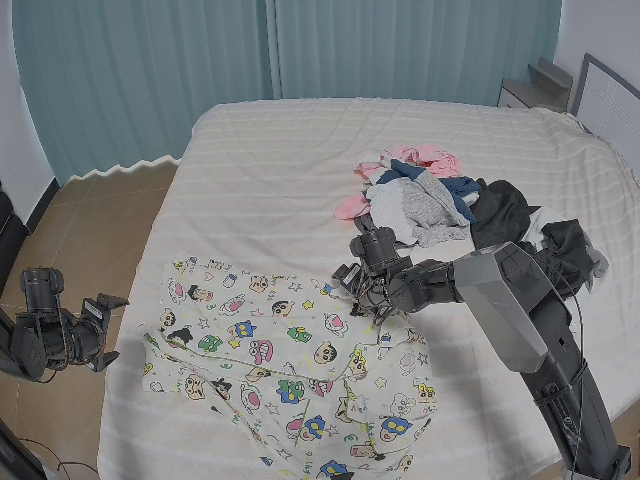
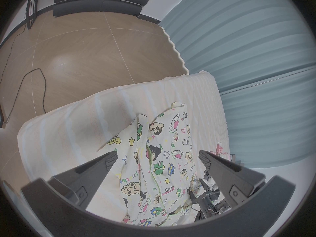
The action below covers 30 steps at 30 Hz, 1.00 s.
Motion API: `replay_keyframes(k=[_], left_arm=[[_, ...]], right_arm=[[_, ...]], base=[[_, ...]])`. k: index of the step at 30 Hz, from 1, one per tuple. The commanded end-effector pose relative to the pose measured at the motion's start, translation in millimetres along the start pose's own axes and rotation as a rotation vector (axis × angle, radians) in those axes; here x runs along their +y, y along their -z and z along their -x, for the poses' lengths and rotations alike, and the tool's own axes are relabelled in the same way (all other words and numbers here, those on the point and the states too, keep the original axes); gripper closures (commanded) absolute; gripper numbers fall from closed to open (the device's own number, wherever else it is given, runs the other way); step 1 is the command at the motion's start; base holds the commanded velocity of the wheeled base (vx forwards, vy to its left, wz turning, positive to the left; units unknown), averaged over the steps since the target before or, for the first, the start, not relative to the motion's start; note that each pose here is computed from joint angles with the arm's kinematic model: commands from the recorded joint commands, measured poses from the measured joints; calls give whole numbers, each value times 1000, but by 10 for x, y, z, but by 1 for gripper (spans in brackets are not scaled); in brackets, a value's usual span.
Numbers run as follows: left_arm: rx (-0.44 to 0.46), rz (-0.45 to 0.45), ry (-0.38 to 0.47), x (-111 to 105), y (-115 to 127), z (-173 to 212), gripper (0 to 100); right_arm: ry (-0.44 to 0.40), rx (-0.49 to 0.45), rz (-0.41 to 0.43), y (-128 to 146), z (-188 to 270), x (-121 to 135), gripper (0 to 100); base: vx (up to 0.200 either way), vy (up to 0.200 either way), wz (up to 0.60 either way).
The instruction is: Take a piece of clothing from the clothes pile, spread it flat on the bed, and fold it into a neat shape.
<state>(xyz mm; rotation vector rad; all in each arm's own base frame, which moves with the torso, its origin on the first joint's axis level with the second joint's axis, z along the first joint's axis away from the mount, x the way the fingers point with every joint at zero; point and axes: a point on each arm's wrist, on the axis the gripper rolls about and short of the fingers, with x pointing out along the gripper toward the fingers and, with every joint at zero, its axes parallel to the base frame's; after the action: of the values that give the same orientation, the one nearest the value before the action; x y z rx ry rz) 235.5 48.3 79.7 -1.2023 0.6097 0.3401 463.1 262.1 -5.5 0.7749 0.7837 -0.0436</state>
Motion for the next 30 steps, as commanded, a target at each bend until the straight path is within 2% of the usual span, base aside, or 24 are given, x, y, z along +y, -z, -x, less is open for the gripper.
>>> replay_keyframes(k=[1, 11, 17, 24, 27, 30], left_arm=[[1, 1, -2, 5, 0, -3, 0], [2, 2, -3, 7, 1, -6, 0], [2, 2, -3, 7, 1, -6, 0], [4, 2, -4, 18, 8, -3, 0], [0, 0, 1, 26, 11, -6, 0], [-3, -1, 6, 37, 16, -10, 0]], right_arm=[[-25, -2, -1, -12, 74, 87, 0], [-101, -15, -14, -64, 395, 402, 0], [-101, -12, -12, -49, 398, 408, 0], [-71, -10, -16, -134, 377, 332, 0], [-12, 18, -4, -121, 352, 249, 0], [1, 26, 7, -118, 376, 251, 0]], base=[[0, 0, 0], [0, 0, 0], [0, 0, 0], [0, 0, 0], [0, 0, 0], [0, 0, 0]])
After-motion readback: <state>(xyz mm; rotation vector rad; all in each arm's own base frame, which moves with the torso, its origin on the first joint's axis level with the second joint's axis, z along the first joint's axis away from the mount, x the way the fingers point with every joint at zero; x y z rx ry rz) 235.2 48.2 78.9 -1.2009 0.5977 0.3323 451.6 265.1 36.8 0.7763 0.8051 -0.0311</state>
